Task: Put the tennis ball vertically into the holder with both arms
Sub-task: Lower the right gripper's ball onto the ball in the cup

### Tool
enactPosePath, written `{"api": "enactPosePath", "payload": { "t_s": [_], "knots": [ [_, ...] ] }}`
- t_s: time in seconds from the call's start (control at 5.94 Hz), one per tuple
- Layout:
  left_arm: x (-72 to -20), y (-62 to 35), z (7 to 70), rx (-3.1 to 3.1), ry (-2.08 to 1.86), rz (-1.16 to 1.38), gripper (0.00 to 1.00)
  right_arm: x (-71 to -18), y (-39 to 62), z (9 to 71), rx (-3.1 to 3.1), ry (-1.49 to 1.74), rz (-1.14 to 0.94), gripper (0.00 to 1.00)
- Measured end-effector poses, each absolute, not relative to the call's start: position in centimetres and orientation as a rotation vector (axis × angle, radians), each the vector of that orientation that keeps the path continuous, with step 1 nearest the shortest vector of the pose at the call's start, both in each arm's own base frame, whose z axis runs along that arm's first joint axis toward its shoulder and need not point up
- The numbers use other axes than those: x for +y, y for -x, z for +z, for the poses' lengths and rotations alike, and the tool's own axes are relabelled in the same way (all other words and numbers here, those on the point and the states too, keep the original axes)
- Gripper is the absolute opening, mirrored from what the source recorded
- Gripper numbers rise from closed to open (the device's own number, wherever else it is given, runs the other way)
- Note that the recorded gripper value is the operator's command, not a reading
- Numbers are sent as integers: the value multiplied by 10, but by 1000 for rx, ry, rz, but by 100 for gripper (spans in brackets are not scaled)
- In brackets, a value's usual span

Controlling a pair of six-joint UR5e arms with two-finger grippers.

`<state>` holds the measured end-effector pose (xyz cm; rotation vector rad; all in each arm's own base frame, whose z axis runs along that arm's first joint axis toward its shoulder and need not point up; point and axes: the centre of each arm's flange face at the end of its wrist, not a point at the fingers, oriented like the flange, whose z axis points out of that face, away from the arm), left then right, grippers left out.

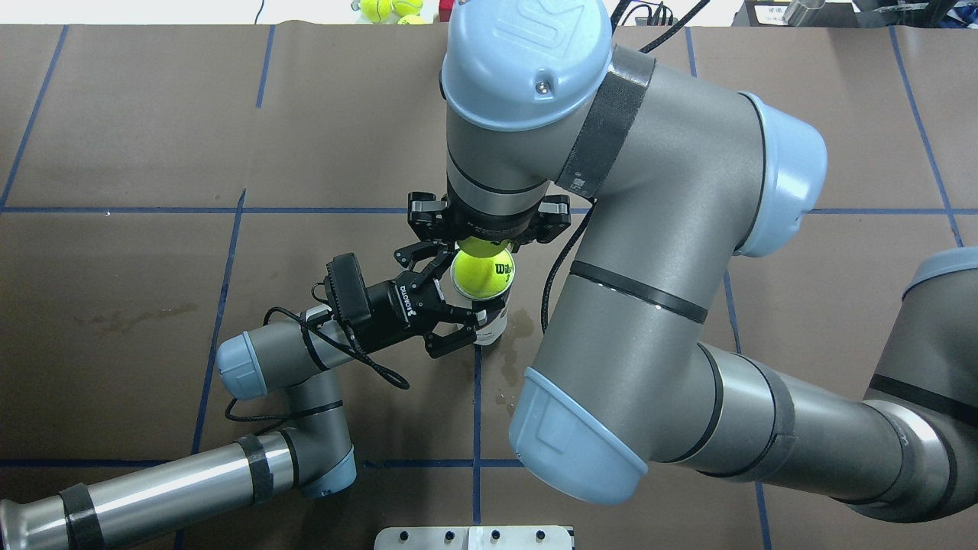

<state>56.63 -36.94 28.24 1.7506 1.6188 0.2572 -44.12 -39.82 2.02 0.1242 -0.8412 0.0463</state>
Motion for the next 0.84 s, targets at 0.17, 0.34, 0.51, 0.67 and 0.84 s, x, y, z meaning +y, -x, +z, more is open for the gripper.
{"api": "enactPosePath", "payload": {
  "t_s": [0.17,0.34,0.51,0.67,0.84],
  "knots": [
    [-370,-566,282,1614,-1752,248,92,-398,442,21,-840,-124,45,22],
    [-371,-565,283,1611,-1752,243,92,-397,443,22,-838,-122,43,22],
    [-371,-565,283,1610,-1752,241,92,-396,445,25,-833,-120,41,22],
    [-371,-565,283,1609,-1752,240,92,-394,448,27,-830,-120,37,22],
    [-371,-565,284,1608,-1752,240,93,-393,449,27,-830,-120,32,22]
  ]
}}
